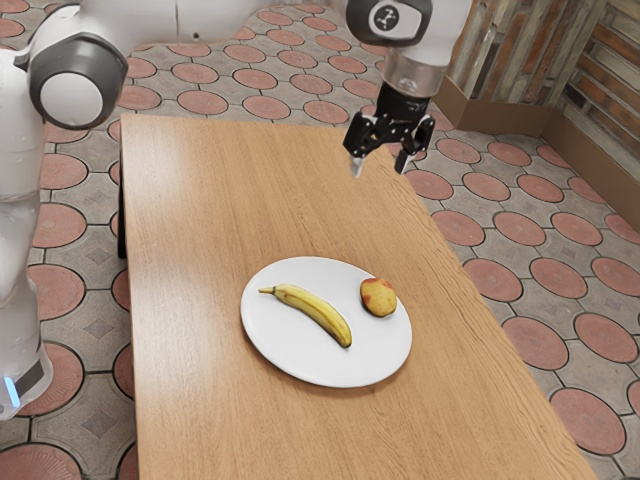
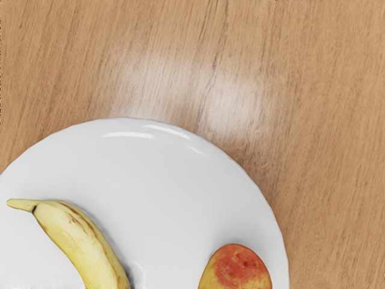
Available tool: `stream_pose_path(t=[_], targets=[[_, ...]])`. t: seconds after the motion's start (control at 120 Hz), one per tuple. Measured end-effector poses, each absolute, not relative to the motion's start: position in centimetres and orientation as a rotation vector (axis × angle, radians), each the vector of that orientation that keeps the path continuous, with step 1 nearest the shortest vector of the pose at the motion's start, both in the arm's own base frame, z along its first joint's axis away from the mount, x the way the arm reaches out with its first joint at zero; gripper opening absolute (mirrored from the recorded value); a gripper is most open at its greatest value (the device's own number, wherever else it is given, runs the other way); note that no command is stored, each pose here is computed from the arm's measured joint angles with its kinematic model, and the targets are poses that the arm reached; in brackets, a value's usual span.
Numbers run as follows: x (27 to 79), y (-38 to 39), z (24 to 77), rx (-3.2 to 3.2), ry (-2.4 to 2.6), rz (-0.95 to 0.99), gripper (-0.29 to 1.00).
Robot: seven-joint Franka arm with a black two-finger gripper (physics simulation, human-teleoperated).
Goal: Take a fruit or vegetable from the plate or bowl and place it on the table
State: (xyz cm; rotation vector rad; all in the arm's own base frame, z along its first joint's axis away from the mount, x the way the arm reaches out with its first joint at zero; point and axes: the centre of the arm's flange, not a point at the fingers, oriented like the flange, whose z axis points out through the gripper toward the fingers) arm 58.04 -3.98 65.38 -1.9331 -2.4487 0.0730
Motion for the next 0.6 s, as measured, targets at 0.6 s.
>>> stream_pose_path(t=[0.6], targets=[[61.0, -11.7, 62.9, -3.166, -0.871, 0.071, 0.70]])
